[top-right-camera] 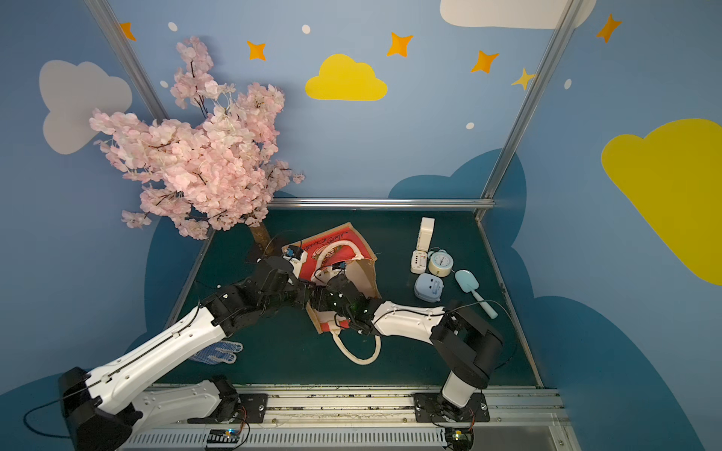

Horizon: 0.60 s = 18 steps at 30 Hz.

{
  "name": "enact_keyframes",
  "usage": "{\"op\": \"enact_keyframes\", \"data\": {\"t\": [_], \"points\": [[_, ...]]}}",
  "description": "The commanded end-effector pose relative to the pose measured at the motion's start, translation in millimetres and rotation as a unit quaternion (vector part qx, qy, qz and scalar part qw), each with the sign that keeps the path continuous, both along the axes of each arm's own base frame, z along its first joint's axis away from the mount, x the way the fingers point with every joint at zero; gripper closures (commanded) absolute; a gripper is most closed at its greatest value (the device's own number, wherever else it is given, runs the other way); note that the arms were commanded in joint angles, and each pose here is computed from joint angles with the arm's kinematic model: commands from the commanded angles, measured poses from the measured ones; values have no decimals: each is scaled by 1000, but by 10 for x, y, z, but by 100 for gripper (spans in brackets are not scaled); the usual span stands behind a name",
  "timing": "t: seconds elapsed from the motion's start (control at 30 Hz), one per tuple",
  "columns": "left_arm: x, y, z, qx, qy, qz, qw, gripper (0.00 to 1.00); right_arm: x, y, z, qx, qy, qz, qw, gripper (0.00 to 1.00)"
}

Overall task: Take the alarm clock out of the canvas bag
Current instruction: Adjust the canvas bag at the center of the board.

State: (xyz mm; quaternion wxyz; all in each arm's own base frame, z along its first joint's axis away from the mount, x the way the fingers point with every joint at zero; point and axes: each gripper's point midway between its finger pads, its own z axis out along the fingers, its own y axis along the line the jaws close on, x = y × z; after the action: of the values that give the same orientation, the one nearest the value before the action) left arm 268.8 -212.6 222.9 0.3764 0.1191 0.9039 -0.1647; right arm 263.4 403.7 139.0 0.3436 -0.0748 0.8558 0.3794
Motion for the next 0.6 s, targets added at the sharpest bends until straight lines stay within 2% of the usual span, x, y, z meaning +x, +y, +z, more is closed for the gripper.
{"op": "enact_keyframes", "data": {"t": [0.0,0.1,0.17,0.33,0.43,0.57], "points": [[54,68,43,17,-9,18,1000,70,-10,-16,7,-5,-1,-1,1000,35],[56,63,11,23,-4,17,1000,71,-11,-11,13,-4,-1,0,1000,35],[67,43,1,21,-4,15,1000,75,-12,0,11,-5,1,2,1000,35],[77,66,45,28,-18,11,999,97,-30,-69,-32,-19,-1,5,1000,35],[11,165,102,39,-29,7,999,97,-50,-210,-130,-40,3,8,999,34],[-116,255,131,33,-40,-7,999,97,-40,-362,-304,-39,21,1,999,32]]}}
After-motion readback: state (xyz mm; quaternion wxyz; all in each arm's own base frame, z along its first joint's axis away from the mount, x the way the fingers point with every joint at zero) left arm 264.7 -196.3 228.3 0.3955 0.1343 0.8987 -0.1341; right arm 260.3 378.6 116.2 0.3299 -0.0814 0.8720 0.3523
